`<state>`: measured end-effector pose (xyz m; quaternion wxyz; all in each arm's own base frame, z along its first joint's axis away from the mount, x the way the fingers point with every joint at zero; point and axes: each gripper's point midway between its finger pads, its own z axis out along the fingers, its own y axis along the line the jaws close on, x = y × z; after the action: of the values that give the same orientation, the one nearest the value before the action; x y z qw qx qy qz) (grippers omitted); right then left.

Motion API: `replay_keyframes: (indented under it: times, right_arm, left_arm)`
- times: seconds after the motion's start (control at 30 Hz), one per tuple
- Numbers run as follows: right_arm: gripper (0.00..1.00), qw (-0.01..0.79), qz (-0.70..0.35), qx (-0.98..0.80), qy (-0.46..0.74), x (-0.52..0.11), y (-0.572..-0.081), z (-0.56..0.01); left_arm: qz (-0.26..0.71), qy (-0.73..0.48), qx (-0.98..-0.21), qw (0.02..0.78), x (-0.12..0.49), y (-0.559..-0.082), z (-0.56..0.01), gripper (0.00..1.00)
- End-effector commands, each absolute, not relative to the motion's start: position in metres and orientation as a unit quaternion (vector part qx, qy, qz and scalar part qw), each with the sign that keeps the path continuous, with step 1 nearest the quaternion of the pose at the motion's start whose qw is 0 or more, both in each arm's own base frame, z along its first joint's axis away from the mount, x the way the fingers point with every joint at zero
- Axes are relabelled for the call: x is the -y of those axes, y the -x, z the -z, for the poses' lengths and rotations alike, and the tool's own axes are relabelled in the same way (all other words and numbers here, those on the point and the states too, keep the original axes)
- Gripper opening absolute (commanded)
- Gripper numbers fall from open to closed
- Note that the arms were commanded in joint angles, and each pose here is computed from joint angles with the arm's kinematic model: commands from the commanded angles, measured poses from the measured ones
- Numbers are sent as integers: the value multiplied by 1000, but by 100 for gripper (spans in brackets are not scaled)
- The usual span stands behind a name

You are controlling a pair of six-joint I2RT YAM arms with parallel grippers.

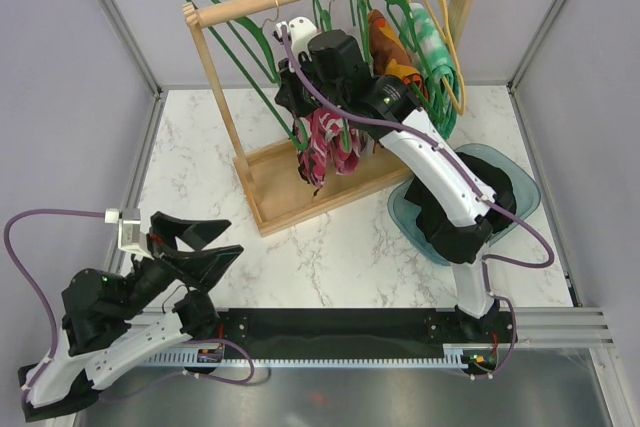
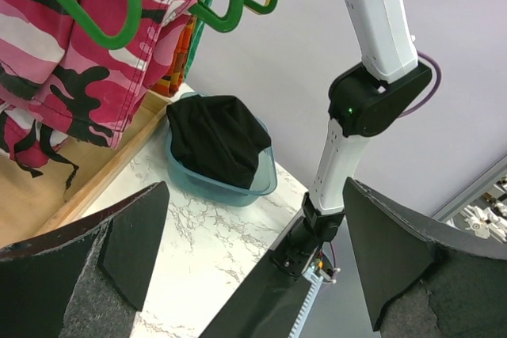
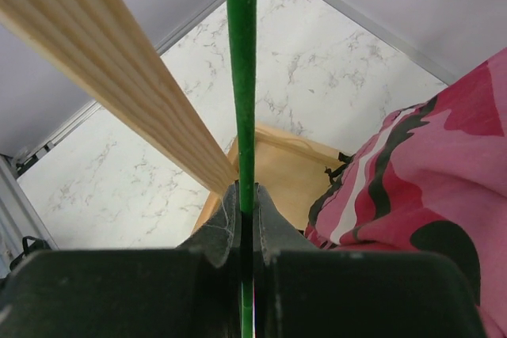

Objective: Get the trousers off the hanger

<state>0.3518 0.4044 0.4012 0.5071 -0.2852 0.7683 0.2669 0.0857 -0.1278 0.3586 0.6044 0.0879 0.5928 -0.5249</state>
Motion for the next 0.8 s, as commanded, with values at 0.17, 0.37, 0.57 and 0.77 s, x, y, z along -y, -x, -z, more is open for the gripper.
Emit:
replay_keyframes:
  times: [0.17,0.37,0.57,0.77]
  right_arm:
    - [0,564,-291,-727,262,-416,-377,-435]
    - [0,551,-283,-740,262,-419,-386,-416]
    - [15,540,-274,-741,289,-419,-383,-405]
    - [48,560,-265,-718,318,-401,-364,-431]
  left_arm:
    - [533,-74,-578,613,119,-83,-361,98]
    - [535,-72,-580,610,120,-84,-358,98]
    - [534,-68,-586,606,123,-86,-355,98]
    - [530,-64,-590,606,124,-89,-355,98]
